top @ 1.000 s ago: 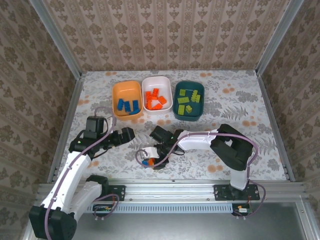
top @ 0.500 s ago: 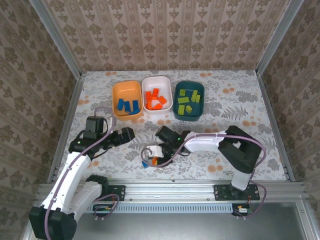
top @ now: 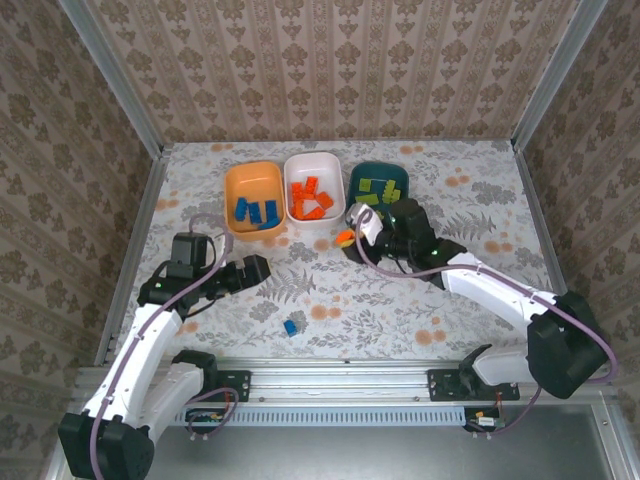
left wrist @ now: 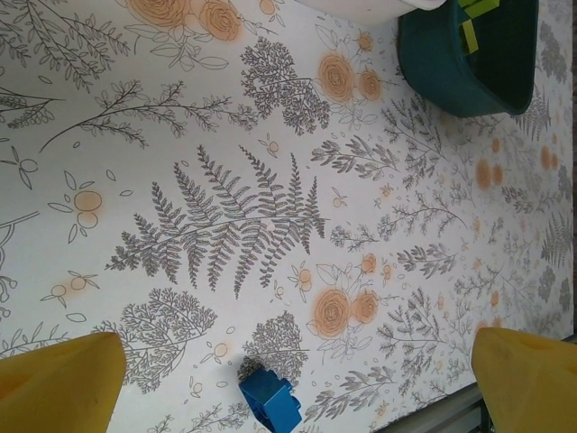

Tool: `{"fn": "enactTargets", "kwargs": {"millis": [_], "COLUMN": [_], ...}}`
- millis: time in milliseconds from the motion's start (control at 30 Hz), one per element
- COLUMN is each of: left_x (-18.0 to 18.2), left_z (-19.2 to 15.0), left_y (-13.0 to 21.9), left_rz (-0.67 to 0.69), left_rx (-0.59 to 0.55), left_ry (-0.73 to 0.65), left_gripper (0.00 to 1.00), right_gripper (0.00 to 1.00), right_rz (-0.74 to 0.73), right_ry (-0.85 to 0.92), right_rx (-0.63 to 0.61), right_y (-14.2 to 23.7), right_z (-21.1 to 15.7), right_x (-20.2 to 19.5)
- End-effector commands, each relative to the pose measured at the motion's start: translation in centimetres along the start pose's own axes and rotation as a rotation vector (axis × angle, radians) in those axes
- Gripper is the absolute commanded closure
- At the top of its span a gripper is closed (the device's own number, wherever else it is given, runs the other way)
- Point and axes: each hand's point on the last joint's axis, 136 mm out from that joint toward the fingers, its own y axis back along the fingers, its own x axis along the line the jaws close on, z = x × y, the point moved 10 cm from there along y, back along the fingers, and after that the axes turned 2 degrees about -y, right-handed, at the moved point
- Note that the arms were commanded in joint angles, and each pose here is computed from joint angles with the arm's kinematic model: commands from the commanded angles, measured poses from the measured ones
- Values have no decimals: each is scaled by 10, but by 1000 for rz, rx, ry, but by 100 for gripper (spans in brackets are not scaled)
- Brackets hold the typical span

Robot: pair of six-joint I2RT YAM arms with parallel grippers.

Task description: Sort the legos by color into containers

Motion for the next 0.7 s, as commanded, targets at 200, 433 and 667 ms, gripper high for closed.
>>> {"fn": "enactTargets", "kwargs": {"millis": [200, 433, 667], "left_x": [-7, -12, -11], "left_z": [-9, -19, -18], "left_y": [-18, -38, -43], "left_rz": [-35, 9, 14], "left_rx": [43, 106, 109], "left_ry": [-26, -73, -83], "left_gripper": [0, 0, 0], "right_gripper": [65, 65, 65], "right_rz": [-226, -190, -161], "right_ry": [-365, -456, -535], "right_rx": [-24, 78, 131], "right_y": [-17, -63, -118], "right_z": [50, 67, 67], "right_x": [-55, -84, -112]}}
